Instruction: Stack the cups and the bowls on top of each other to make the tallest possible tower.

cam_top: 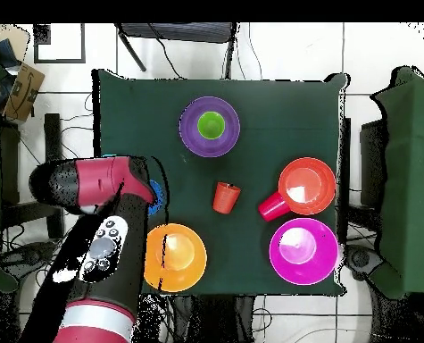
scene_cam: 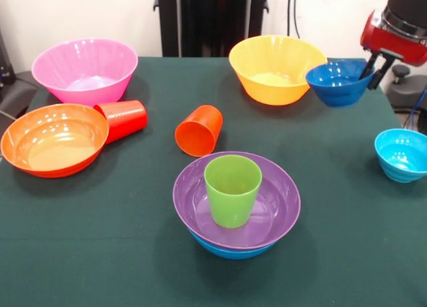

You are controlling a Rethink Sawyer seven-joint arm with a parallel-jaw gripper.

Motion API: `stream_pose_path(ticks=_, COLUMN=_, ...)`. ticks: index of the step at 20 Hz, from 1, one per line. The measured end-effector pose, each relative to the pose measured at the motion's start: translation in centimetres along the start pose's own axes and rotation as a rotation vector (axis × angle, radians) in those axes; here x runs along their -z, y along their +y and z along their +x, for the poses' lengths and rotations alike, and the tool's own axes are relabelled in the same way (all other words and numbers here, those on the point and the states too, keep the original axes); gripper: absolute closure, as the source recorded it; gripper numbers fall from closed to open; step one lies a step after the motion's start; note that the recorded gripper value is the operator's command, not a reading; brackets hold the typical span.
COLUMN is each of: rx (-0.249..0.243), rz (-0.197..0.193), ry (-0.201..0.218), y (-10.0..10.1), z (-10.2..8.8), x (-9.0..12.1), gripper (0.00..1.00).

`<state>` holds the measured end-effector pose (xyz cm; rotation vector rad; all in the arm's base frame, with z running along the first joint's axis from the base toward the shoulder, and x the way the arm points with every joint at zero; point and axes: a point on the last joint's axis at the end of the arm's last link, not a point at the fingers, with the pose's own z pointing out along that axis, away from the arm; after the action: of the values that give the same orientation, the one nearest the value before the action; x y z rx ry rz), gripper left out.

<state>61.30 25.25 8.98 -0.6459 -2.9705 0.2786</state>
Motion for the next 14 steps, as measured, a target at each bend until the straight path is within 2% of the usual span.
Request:
stream_pose_path(ticks=2, rx=-0.014, rz=-0.005, ry=0.006, y=-0.4, z=-1.0, x=0.9, gripper=1.00)
stream_pose_path(ticks=5, rx=-0.054, rz=-0.022, ry=0.012, y=-1.8, z=-4.1, x=3.1, gripper=1.00)
stream_pose_path(ticks=7, rx=-0.077, rz=-0.036, ry=0.002, y=-2.8, z=-6.2, x=4.1, gripper=1.00)
stream_pose_path(ticks=14, rx=-0.143, rz=-0.081, ry=-0.046, y=-6.2, z=-13.3, x=5.0, gripper=1.00)
